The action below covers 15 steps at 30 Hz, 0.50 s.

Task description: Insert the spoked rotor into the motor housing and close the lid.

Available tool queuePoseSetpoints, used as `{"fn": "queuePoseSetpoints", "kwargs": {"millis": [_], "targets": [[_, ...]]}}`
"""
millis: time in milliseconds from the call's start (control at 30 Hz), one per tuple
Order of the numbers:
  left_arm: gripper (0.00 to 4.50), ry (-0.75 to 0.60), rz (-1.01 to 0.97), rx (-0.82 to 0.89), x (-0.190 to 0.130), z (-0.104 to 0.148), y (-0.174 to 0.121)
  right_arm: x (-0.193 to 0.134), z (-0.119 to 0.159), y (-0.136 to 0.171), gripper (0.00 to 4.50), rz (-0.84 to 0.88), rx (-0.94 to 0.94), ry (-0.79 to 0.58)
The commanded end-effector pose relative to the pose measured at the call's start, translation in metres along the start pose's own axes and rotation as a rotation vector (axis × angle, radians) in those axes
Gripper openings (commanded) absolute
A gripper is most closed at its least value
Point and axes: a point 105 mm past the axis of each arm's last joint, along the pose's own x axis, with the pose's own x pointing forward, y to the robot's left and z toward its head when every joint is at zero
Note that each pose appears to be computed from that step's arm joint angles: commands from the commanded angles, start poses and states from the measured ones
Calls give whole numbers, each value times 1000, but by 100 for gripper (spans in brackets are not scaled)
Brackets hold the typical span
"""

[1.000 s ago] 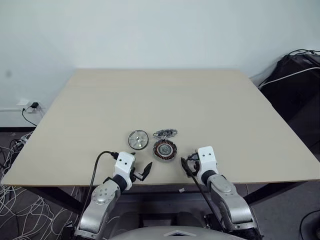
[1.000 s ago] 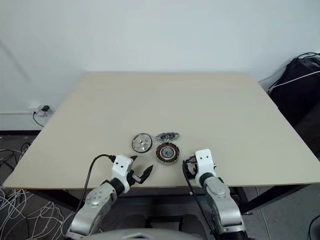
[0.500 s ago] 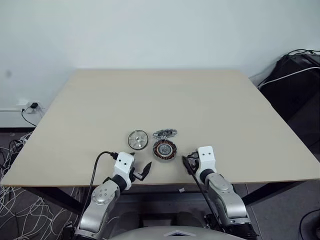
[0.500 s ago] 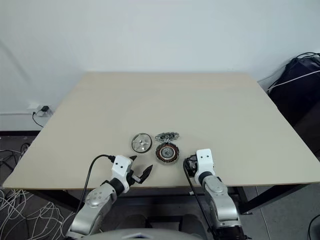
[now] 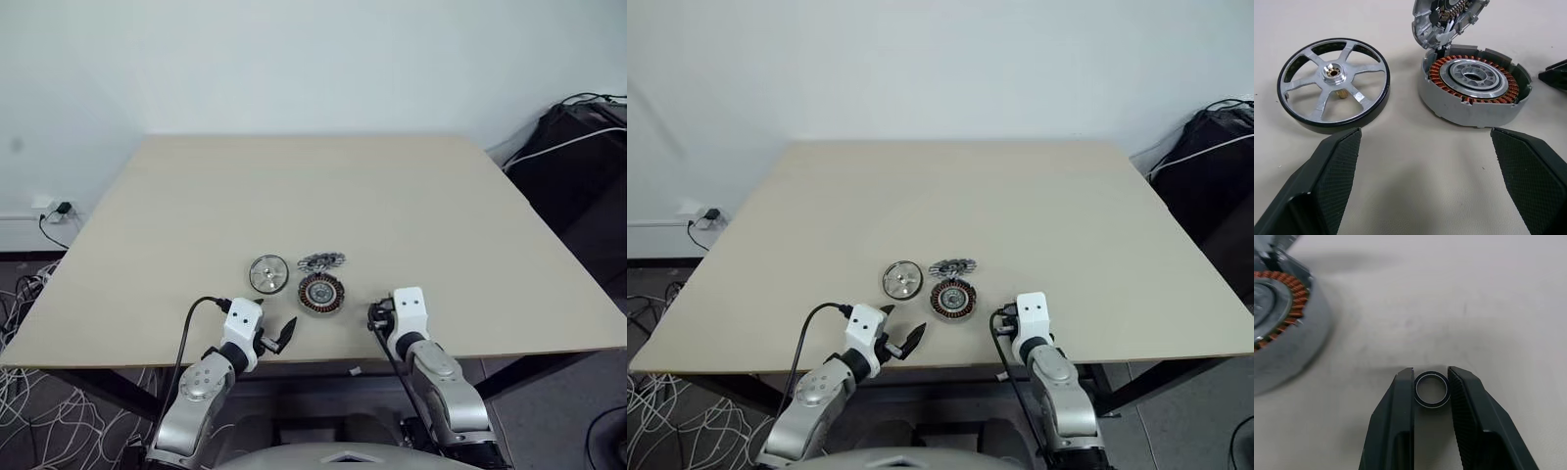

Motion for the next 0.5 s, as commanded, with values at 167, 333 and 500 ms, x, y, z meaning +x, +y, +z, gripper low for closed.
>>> {"fn": "queuePoseSetpoints", "kwargs": {"millis": [167,333,500], "targets": [[450,-43,-5,24,3,11,0,3,63,34,69,120,-79,-185],[450,-46,-2,20,3,12,0,11,66,58,69,214,-131,-170],[450,-46,6,20,1,11,1,18,59,69,69,265,-152,-131]]}}
